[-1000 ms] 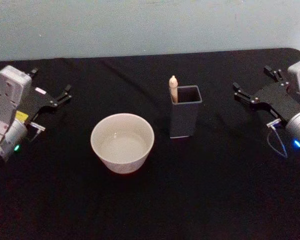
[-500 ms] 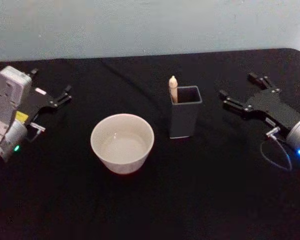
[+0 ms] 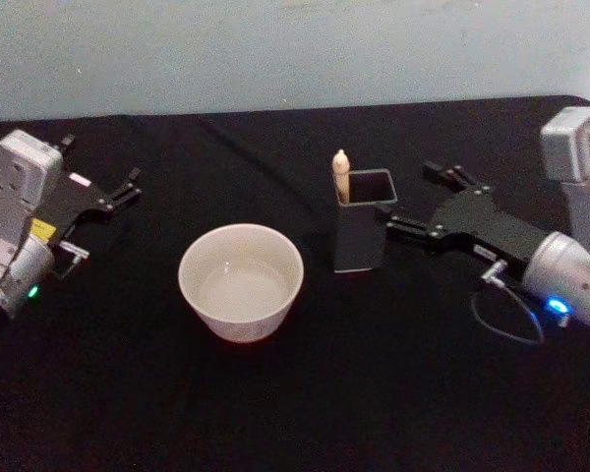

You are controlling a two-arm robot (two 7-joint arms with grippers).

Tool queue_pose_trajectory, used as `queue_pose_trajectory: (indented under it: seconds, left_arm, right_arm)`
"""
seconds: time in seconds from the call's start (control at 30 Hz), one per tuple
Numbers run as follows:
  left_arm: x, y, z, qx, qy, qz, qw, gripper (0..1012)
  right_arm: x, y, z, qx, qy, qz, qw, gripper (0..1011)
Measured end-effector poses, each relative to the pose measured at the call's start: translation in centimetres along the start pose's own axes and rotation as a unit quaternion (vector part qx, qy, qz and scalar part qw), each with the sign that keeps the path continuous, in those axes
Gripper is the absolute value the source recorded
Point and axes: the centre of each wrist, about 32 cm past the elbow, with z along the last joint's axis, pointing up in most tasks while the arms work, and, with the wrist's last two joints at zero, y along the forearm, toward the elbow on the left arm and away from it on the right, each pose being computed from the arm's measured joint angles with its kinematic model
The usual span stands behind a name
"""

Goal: Pick up the stirring spoon with one hand, stir inside the cup, then place it back in its original position.

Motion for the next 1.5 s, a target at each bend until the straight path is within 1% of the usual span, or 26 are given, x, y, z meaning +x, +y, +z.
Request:
queue_pose_trajectory:
  seconds: [0.2, 0.3, 0.5, 0.67, 0.7, 0.97, 1.2, 1.5]
  left_arm:
    - [0.00, 0.00, 0.00, 0.000, 0.000, 0.000, 1.0000, 1001]
    - [0.00, 0.00, 0.00, 0.000, 0.000, 0.000, 1.0000, 1001]
    - [0.00, 0.00, 0.00, 0.000, 0.000, 0.000, 1.0000, 1001]
    - [0.00, 0.00, 0.00, 0.000, 0.000, 0.000, 1.0000, 1001]
    - [0.00, 0.00, 0.00, 0.000, 0.000, 0.000, 1.0000, 1001]
    - [0.00, 0.00, 0.00, 0.000, 0.000, 0.000, 1.0000, 1001]
    - [0.00, 0.00, 0.00, 0.000, 0.000, 0.000, 1.0000, 1001]
    - [0.00, 0.00, 0.00, 0.000, 0.000, 0.000, 1.0000, 1001]
  right_arm:
    - [-0.3, 1.7, -0.1, -0.017, 0.001, 0.019, 0.9997, 1000]
    - [-0.3, 2.5, -0.3, -0.020, 0.004, 0.022, 0.9995, 1000]
    - [-0.5, 3.8, -0.3, -0.015, 0.005, 0.023, 0.9996, 1000]
    - [-0.6, 5.1, -0.4, -0.009, 0.000, 0.022, 0.9997, 1000]
    - [-0.6, 5.1, -0.4, -0.009, 0.000, 0.022, 0.9997, 1000]
    - [-0.6, 6.6, -0.4, -0.002, -0.009, 0.019, 0.9998, 1000]
    - [-0.6, 7.7, -0.4, 0.008, -0.010, 0.020, 0.9997, 1000]
    - [-0.6, 8.5, -0.5, 0.004, -0.008, 0.018, 0.9998, 1000]
